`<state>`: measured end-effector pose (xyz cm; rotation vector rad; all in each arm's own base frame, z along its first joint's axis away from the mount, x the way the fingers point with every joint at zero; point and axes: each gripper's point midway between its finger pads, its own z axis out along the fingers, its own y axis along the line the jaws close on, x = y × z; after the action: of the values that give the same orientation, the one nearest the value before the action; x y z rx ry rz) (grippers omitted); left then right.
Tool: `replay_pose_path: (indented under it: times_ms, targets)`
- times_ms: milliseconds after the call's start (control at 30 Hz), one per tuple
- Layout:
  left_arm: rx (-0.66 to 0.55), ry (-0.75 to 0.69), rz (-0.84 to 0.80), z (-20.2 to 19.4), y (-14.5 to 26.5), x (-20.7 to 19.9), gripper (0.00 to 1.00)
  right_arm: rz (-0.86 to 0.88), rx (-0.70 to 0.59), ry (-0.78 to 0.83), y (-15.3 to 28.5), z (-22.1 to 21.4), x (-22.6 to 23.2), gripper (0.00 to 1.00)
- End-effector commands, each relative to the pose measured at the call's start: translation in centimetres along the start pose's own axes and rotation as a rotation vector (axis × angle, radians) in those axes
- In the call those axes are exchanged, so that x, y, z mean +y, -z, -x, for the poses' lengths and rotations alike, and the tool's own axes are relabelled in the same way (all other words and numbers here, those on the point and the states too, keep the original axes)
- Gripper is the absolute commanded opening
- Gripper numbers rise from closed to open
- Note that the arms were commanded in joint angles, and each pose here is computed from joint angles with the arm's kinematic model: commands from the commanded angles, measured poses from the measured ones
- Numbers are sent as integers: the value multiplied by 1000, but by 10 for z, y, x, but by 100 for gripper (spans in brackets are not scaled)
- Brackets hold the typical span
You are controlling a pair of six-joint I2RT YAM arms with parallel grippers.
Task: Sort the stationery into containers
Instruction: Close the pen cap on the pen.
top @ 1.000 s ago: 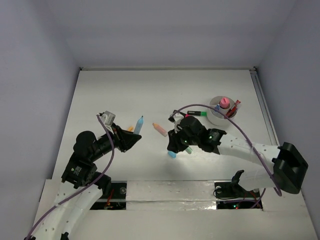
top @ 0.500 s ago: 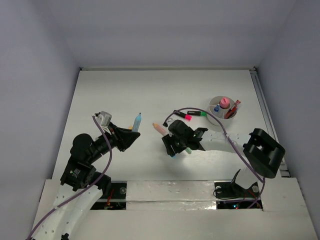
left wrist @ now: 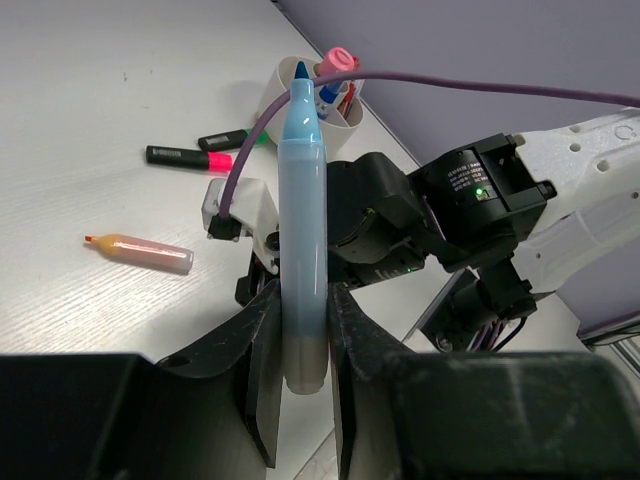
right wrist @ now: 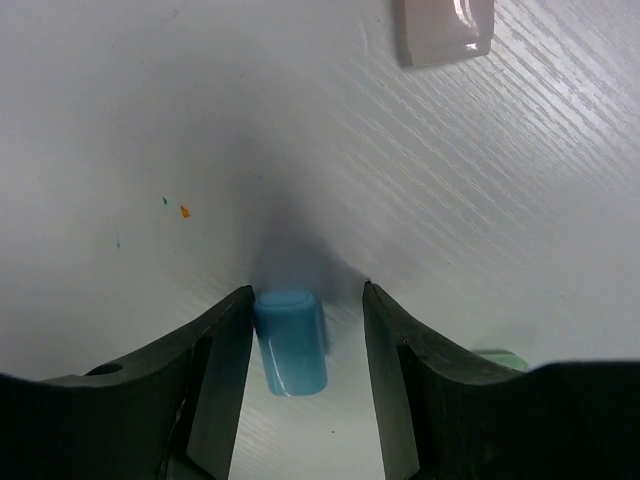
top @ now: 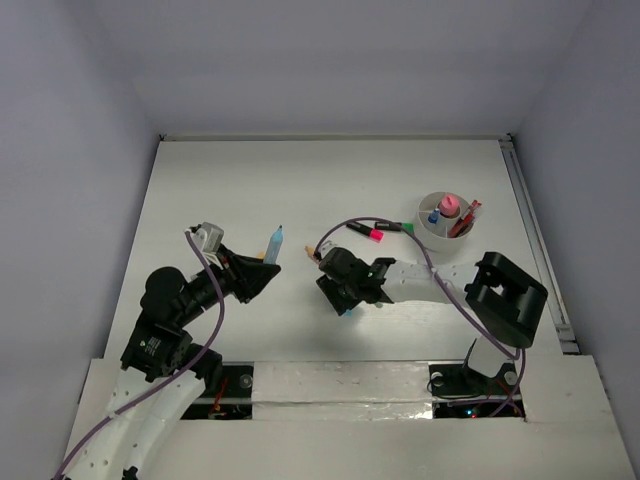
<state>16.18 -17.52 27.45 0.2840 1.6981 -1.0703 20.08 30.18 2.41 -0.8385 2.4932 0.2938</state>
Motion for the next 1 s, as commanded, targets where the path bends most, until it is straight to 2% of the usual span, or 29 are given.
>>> replay_pose_path:
  times_ms: [0, 67, 100, 200, 300, 367, 500, 633, 833, 967]
  targets:
    - [-24, -30, -32, 7, -4, -4, 0, -78, 1, 41, -2, 4, -6, 53]
    - [-30, -30, -24, 8, -4, -2, 0, -99, 29, 55, -6, -2, -6, 48]
    - [-32, -32, -23, 9, -4, -2, 0, -108, 38, 62, -6, -5, -4, 39]
    - [-30, -32, -24, 9, -4, -2, 0, -143, 55, 53, -6, -6, -6, 31]
    - [-34, -32, -26, 9, -3, -3, 0, -156, 41, 21, 0, -2, -7, 13]
    - [-33, -28, -25, 9, -3, -3, 0, -147, 13, 0, 6, 4, -5, 8]
    - [-36, -18, -33, 8, -3, -4, 0, -115, -100, -73, 32, 33, 1, 5]
    - [-32, 0, -49, 6, -4, -5, 0, -46, -302, -157, 78, 84, 10, 4]
    - [-26, -12, -47, 6, -6, -4, 0, 127, -785, -338, 194, 193, 21, 1]
    - [-34, -17, -26, 8, -6, -1, 0, 213, -1005, -469, 256, 246, 23, 0]
